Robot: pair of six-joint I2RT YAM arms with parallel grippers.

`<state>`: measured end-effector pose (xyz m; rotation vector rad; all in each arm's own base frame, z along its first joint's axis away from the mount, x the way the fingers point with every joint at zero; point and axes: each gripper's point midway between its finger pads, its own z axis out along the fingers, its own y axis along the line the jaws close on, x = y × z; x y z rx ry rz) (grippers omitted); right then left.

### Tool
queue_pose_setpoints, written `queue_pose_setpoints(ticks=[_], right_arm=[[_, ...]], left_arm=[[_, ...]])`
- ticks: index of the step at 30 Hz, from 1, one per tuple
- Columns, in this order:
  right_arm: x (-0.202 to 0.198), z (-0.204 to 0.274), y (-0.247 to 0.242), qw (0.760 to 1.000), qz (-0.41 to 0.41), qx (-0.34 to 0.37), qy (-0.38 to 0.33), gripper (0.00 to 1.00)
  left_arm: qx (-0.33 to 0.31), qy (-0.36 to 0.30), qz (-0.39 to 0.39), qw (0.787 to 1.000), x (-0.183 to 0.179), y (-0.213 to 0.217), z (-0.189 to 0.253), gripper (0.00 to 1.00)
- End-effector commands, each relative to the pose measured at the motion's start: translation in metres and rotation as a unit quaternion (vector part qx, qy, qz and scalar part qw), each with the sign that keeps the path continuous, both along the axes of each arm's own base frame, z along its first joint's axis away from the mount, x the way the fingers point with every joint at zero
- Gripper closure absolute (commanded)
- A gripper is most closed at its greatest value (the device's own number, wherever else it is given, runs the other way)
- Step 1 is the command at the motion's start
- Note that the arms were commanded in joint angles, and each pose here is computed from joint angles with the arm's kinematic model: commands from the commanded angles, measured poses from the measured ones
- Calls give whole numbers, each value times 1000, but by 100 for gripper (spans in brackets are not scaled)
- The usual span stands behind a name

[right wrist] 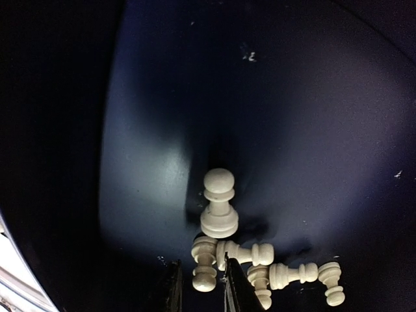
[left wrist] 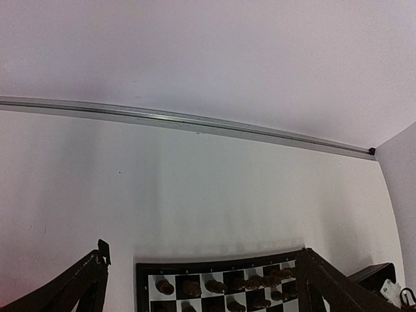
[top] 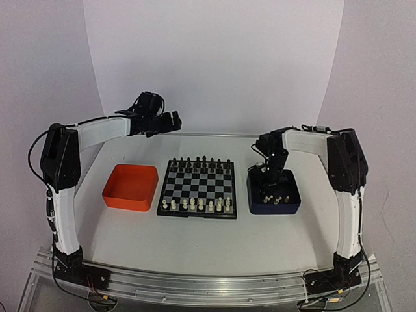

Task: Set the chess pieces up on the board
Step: Pick up the chess piece from the storage box.

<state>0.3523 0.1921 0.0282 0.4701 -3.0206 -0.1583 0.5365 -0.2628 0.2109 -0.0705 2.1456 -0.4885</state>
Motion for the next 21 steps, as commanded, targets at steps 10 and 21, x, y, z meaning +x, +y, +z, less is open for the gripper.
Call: queue_pose_setpoints(ticks=[10, 21], right_arm=[[-19, -7, -2, 999, 16, -33, 12, 86], [-1, 32, 3, 998, 17, -30, -54, 100]], left_arm=[[-23, -33, -6, 999, -8, 4, 32, 0], [-32, -46, -16, 998, -13, 3, 37, 0]])
